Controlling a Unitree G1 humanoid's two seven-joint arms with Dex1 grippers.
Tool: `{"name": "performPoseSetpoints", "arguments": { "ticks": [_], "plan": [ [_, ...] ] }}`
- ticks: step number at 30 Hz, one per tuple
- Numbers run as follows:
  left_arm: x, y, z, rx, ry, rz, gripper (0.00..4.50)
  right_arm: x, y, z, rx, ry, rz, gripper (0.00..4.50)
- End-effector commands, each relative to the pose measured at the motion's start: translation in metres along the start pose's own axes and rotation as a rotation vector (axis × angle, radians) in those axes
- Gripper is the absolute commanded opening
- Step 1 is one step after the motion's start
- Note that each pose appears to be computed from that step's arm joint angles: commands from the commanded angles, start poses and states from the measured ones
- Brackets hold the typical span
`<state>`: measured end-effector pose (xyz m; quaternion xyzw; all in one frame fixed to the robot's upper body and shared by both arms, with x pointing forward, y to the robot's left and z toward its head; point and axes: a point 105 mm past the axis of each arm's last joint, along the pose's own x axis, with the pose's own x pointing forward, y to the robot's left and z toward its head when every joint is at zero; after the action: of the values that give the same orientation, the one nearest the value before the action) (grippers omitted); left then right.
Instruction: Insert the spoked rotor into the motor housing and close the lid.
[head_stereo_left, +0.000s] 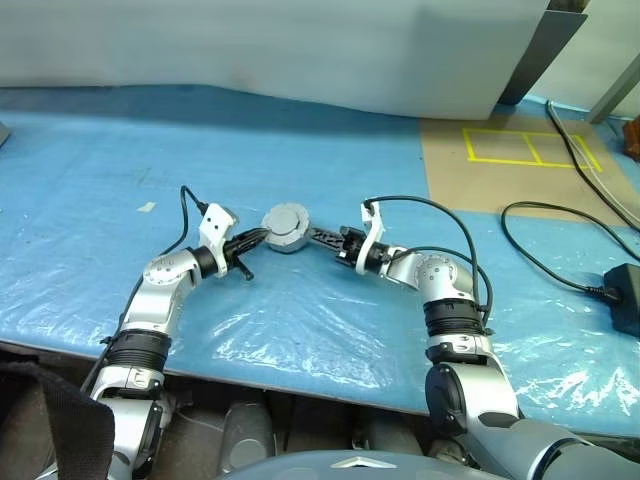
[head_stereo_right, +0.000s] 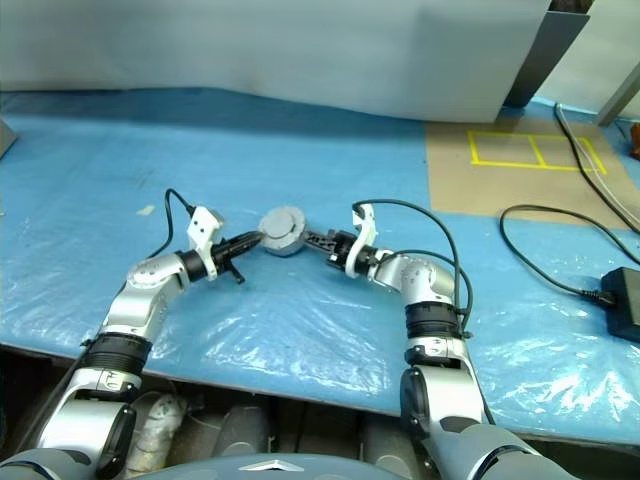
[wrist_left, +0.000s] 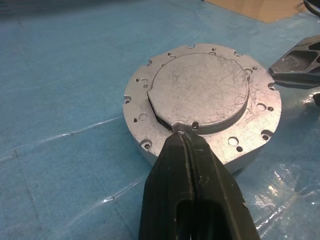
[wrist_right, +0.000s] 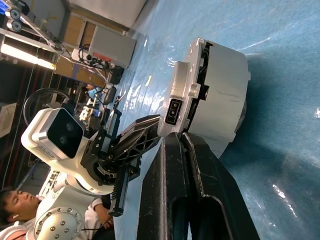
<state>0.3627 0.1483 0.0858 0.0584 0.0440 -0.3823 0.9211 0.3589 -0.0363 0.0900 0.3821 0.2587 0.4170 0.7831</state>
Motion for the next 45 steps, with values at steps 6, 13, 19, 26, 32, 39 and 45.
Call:
{"name": "performPoseSetpoints", "arguments": {
  "ticks": [6,13,19,26,32,39,45],
  "plan": [
    [-0.001,0.0,-0.003,0.003,0.017,0.0,0.0,0.0,0.007,0.009,-0.161,-0.052,0.021,0.63],
    [0.0,0.0,-0.004,0.005,0.018,0.001,0.0,0.0,0.0,0.005,-0.085,-0.026,0.003,2.57],
    [0.001,0.0,-0.004,0.006,0.018,0.0,0.0,0.005,-0.002,0.002,-0.069,-0.011,-0.02,2.57],
    [0.001,0.001,-0.004,0.009,0.018,0.002,0.0,0.009,-0.007,0.001,-0.009,-0.024,-0.029,2.57],
    [0.002,0.0,-0.004,0.01,0.019,-0.002,0.0,0.016,-0.013,-0.002,0.043,-0.039,-0.042,2.57],
    [0.003,0.0,-0.003,0.014,0.02,-0.002,0.0,0.019,-0.012,0.0,0.046,-0.064,-0.039,2.57],
    [0.003,0.001,-0.003,0.015,0.021,-0.002,0.0,0.015,-0.01,0.003,0.03,-0.072,-0.026,1.12]
  ]
}}
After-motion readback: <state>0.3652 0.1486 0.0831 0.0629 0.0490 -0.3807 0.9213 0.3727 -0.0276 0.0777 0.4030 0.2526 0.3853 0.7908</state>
